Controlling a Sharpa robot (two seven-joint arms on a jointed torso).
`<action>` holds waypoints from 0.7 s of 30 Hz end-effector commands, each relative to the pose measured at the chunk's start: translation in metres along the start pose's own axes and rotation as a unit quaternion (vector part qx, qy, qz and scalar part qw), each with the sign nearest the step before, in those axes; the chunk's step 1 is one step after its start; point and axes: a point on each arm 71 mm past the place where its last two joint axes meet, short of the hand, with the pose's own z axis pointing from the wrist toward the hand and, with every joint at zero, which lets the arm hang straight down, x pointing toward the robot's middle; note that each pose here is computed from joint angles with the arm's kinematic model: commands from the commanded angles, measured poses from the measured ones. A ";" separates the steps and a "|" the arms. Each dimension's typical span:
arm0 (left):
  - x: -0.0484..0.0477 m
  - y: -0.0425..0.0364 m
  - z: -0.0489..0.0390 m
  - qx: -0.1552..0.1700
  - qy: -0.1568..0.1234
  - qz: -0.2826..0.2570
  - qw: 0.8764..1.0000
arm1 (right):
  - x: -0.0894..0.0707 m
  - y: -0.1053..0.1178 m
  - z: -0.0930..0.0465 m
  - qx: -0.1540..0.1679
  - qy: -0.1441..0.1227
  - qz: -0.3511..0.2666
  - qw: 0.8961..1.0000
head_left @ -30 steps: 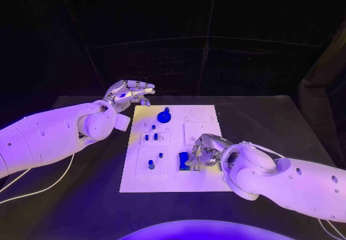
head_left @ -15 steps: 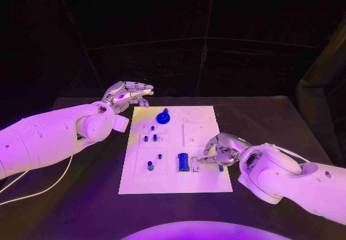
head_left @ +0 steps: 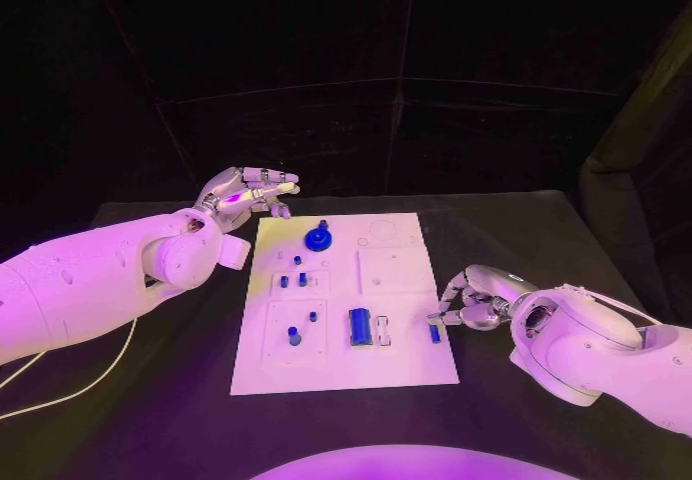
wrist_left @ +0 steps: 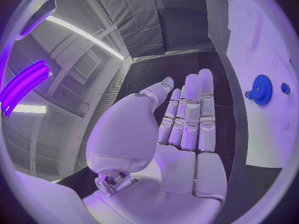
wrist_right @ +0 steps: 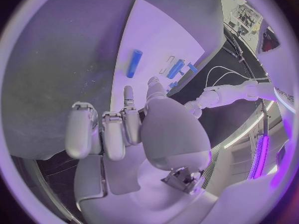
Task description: Assemble the parts on the task board
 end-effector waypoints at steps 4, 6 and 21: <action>0.0011 -0.0010 0.0002 0.004 0.006 -0.004 1.000 | 0.004 -0.001 0.005 0.017 0.017 -0.048 0.999; 0.0012 -0.0008 0.0002 0.004 0.006 -0.004 1.000 | 0.006 0.001 0.008 0.017 0.021 -0.051 0.998; 0.0002 0.0003 -0.0002 0.002 0.006 -0.004 1.000 | 0.014 0.008 0.014 0.017 0.049 -0.082 0.995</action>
